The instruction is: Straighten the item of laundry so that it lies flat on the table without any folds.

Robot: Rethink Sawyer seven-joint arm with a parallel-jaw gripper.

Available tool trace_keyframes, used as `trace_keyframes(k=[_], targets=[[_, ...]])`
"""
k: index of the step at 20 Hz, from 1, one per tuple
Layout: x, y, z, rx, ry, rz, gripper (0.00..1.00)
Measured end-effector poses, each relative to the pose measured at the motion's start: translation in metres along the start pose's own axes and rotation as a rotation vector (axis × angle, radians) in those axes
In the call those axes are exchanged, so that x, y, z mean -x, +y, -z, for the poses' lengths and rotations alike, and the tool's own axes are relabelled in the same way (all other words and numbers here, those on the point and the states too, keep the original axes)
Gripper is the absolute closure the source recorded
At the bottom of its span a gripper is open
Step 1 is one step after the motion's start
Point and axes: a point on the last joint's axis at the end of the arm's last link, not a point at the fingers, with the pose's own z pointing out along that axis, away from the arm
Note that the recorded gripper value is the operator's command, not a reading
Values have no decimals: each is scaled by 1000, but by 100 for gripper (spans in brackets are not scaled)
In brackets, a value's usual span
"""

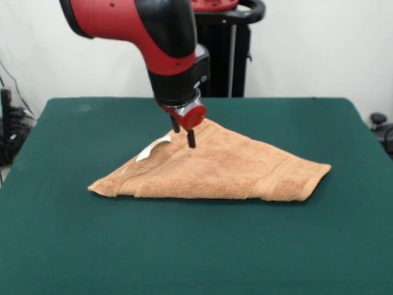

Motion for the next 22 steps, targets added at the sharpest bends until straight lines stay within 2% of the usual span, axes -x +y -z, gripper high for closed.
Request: trace_keyframes(k=[6, 16, 17, 22], targets=[[-3, -13, -30, -16, 30, -3, 0], [-1, -18, -36, 6, 41, -16, 0], [-1, -16, -36, 11, 38, -14, 100], [-2, -11, -36, 23, 29, -5, 100]])
